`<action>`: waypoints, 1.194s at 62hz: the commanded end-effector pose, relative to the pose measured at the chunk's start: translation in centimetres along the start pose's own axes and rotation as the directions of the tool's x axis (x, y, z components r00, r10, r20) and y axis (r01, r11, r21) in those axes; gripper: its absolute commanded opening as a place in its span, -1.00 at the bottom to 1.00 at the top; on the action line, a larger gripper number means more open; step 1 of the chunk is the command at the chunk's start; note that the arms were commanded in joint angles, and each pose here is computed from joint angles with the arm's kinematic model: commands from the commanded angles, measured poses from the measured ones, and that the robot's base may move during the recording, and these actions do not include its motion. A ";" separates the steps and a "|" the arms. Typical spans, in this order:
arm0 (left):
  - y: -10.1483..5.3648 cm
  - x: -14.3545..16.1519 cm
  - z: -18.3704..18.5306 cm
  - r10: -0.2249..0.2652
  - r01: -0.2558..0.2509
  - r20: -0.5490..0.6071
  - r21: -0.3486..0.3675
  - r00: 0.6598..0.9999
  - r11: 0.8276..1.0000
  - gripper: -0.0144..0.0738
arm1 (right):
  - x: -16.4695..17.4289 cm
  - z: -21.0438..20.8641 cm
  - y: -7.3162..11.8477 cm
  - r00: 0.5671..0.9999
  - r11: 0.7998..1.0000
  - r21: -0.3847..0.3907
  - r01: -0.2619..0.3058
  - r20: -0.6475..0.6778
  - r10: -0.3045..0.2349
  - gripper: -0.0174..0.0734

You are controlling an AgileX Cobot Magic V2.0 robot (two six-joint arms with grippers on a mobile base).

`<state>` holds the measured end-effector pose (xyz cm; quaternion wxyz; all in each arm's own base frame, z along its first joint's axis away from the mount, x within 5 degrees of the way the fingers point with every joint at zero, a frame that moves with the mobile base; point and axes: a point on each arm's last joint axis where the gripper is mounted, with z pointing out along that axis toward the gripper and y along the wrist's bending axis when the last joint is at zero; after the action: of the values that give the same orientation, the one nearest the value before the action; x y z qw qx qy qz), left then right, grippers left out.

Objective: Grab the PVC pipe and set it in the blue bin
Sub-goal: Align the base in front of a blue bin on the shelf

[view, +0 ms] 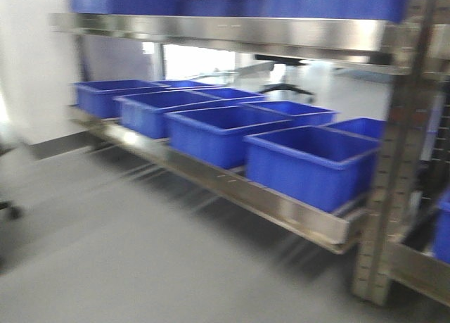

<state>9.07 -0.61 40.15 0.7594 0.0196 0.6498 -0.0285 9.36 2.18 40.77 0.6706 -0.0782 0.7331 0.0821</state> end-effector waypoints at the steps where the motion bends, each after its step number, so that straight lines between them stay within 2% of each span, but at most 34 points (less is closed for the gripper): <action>1: 0.0 -0.3 -0.1 0.002 -0.002 0.029 0.002 1.000 1.000 -0.92 | -0.2 -0.1 0.0 1.000 1.000 0.000 0.003 0.029 -0.003 -0.97; 74: 0.0 -0.3 -0.1 0.002 -0.002 0.029 0.002 1.000 1.000 -0.92 | -0.2 -0.1 0.0 1.000 1.000 0.000 0.003 0.029 -0.003 -0.97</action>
<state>9.07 -0.61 40.15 0.7594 0.0196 0.6498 -0.0285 9.36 2.18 40.77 0.6706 -0.0782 0.7331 0.0821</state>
